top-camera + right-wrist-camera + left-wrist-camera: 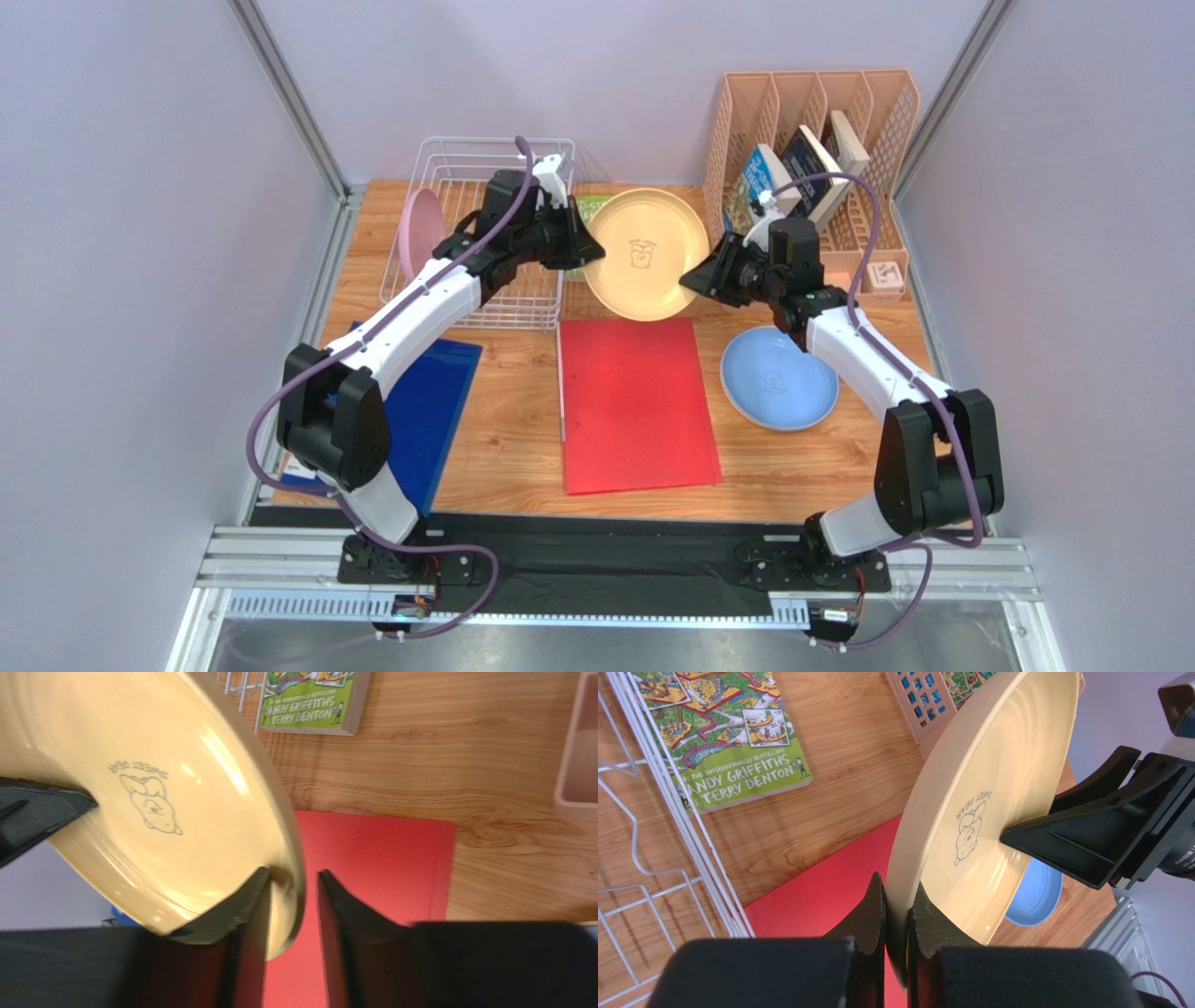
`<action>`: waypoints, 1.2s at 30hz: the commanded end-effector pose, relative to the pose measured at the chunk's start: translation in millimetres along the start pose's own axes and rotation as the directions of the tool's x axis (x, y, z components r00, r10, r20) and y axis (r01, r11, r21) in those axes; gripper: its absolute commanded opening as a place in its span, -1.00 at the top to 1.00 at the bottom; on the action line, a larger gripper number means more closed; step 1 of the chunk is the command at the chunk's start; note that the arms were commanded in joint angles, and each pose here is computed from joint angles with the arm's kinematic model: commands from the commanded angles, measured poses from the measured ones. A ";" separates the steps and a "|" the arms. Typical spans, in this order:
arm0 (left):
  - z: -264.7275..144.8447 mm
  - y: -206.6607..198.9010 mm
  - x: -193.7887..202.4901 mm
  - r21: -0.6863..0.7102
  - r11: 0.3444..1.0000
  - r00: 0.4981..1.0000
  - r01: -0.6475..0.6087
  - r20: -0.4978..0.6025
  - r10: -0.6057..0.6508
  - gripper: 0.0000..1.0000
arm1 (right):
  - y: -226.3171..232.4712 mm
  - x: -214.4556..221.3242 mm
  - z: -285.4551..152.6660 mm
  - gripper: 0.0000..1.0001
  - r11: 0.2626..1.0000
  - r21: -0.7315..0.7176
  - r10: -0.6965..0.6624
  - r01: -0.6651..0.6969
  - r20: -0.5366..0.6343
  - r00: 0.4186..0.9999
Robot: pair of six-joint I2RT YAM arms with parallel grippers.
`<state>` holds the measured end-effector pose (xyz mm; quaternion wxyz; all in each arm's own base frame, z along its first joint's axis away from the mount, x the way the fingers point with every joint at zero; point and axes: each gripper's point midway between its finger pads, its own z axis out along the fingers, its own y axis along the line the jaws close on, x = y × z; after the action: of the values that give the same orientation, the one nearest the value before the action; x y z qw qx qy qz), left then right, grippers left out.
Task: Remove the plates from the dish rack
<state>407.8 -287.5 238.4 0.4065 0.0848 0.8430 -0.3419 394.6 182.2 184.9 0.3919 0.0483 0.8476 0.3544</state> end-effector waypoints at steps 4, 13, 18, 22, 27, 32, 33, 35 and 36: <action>-1.1 -20.0 -4.5 0.092 0.996 1.000 -0.018 0.008 0.017 0.34 | 1.8 -8.9 -2.6 1.00 0.999 0.027 -0.021 0.020 0.023 1.000; -36.2 21.1 -20.1 -0.174 0.974 0.981 -0.144 0.101 0.163 -0.99 | -71.5 12.9 -81.1 1.00 0.907 0.406 0.057 -0.116 0.155 0.986; -78.1 54.7 -43.3 -0.414 0.885 0.934 -0.213 0.180 0.309 -0.99 | -110.1 26.0 -133.3 0.99 0.793 0.544 0.123 -0.275 0.299 0.946; -105.8 66.0 -60.6 -0.527 0.819 0.896 -0.227 0.216 0.387 -0.99 | -133.5 48.5 -160.7 1.00 0.692 0.631 0.142 -0.351 0.359 0.923; -134.1 77.0 -70.9 -0.625 0.750 0.871 -0.216 0.224 0.438 -0.99 | -147.7 71.7 -175.8 1.00 0.625 0.658 0.179 -0.420 0.404 0.897; -143.3 79.4 -69.4 -0.645 0.733 0.867 -0.214 0.221 0.447 -0.99 | -150.4 81.2 -188.4 1.00 0.607 0.649 0.187 -0.460 0.445 0.876; -143.6 79.4 -69.9 -0.647 0.732 0.865 -0.214 0.223 0.450 -0.99 | -152.3 85.5 -190.9 1.00 0.595 0.659 0.189 -0.460 0.442 0.877; -142.5 82.8 -67.3 -0.655 0.725 0.867 -0.215 0.214 0.450 -0.99 | -153.0 86.7 -192.0 0.96 0.598 0.661 0.182 -0.453 0.439 0.880; -142.4 84.4 -67.0 -0.659 0.721 0.868 -0.215 0.209 0.450 -0.99 | -152.5 86.3 -191.9 0.92 0.600 0.661 0.181 -0.452 0.438 0.881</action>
<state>399.2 -133.0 295.9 0.5961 0.0431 0.8018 0.0021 227.2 -0.9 108.8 0.3773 0.3911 0.8389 0.0299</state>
